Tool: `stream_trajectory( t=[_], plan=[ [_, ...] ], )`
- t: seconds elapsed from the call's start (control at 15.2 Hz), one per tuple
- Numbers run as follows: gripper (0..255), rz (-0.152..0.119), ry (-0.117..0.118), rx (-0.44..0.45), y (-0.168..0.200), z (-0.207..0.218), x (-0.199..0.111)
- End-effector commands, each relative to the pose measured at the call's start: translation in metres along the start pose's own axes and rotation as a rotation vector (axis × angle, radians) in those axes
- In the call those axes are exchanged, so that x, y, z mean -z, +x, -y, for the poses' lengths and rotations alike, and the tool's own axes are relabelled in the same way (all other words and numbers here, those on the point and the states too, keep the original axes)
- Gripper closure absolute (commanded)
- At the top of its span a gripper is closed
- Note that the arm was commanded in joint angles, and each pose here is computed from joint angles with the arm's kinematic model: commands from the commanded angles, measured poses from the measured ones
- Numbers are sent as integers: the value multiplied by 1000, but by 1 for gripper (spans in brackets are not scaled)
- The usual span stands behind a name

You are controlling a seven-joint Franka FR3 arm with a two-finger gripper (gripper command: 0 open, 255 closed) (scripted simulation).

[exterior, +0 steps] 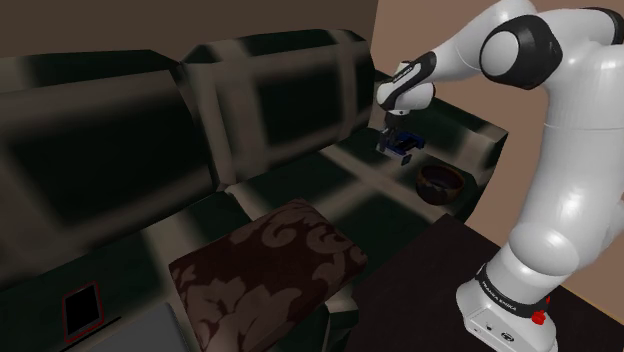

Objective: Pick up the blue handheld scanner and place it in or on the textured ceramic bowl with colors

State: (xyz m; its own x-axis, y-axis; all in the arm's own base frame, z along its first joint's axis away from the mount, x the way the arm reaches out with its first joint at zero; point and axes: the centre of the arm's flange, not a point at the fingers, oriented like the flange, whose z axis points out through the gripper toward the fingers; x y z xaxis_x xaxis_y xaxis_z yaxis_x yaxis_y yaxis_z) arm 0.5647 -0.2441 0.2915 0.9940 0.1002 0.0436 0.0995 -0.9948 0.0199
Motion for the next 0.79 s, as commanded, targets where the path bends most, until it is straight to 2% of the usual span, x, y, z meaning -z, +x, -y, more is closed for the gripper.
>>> stream_trajectory(
  t=[0.0, 0.66, 0.73],
  plan=[
    [255, -1, 0, 0, 1, 1, 11],
    [255, -1, 0, 0, 3, 0, 59],
    [255, -1, 0, 0, -10, 1, 61]
  ],
)
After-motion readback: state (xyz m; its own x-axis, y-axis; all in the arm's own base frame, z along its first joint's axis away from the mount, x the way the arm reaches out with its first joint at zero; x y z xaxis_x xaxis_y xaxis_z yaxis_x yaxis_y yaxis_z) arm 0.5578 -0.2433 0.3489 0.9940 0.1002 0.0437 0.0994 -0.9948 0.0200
